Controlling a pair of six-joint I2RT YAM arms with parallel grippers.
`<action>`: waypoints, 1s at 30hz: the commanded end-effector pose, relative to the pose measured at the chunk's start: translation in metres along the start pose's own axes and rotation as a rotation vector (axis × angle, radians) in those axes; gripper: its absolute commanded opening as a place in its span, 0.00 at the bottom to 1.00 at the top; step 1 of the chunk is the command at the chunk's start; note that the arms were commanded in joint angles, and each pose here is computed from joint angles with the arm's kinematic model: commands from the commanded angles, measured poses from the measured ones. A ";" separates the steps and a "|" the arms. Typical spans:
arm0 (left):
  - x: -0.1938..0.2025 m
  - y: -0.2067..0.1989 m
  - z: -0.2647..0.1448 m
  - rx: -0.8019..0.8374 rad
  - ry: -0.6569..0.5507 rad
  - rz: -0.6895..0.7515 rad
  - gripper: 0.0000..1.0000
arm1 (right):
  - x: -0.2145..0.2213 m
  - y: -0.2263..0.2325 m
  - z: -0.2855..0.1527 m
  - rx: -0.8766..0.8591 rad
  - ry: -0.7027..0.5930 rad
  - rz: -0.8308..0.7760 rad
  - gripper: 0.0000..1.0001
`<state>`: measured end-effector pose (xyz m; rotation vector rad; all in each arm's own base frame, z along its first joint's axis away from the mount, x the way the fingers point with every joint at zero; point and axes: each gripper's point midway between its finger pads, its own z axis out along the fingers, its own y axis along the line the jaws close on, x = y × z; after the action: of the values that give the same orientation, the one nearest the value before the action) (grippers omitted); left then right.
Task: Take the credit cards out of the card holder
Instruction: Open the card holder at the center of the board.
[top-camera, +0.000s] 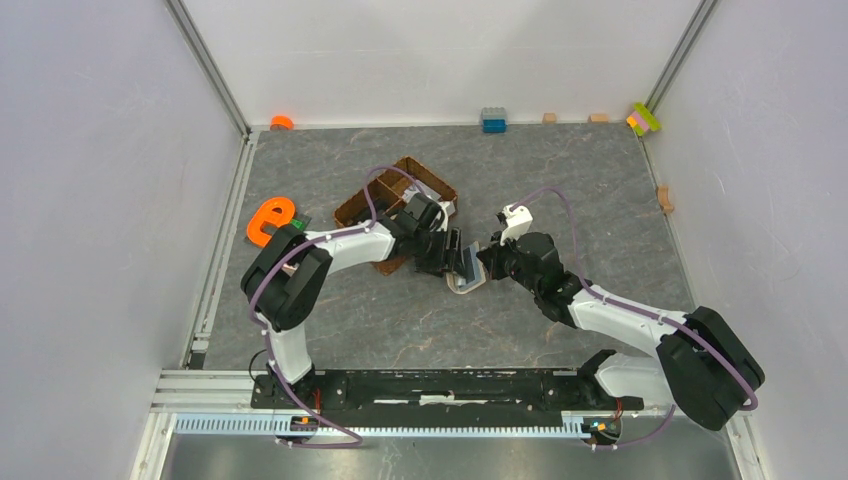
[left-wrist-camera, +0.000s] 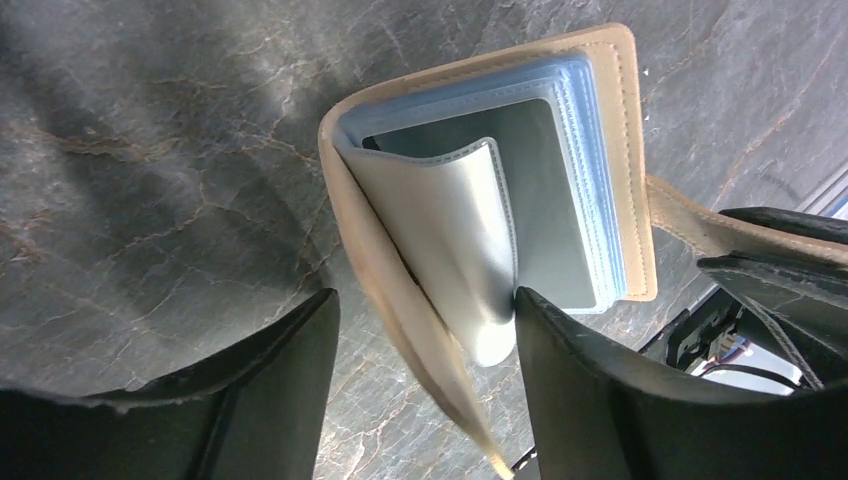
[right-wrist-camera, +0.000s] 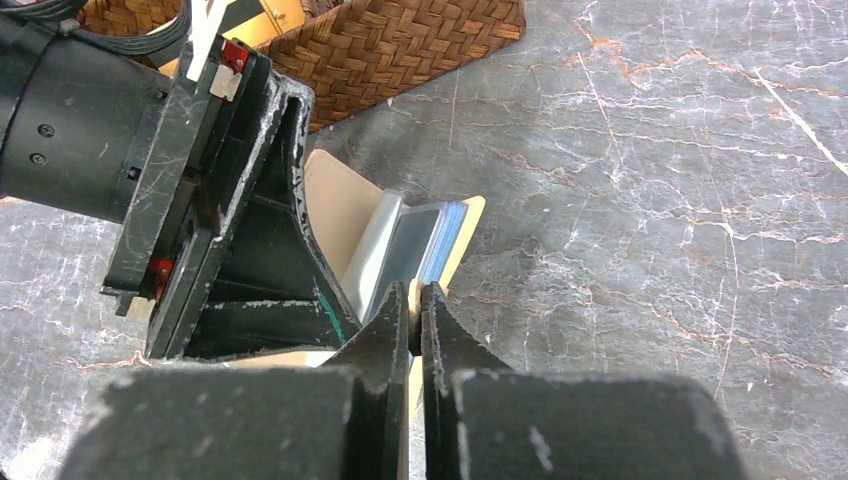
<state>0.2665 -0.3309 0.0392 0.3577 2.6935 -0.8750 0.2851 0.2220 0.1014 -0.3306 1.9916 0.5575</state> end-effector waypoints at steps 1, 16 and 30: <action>-0.014 0.005 -0.002 -0.024 -0.023 -0.022 0.68 | -0.013 0.002 0.001 0.007 -0.039 0.012 0.00; -0.019 0.012 -0.004 0.036 -0.030 -0.080 0.20 | 0.016 -0.004 0.012 -0.115 0.072 0.219 0.63; -0.038 -0.033 -0.044 0.283 -0.205 -0.035 0.19 | 0.007 -0.012 0.003 -0.118 0.022 0.257 0.94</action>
<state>0.2701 -0.3212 0.0458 0.2614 2.6260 -1.0558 0.2860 0.2133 0.0690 -0.1669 2.1350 0.7906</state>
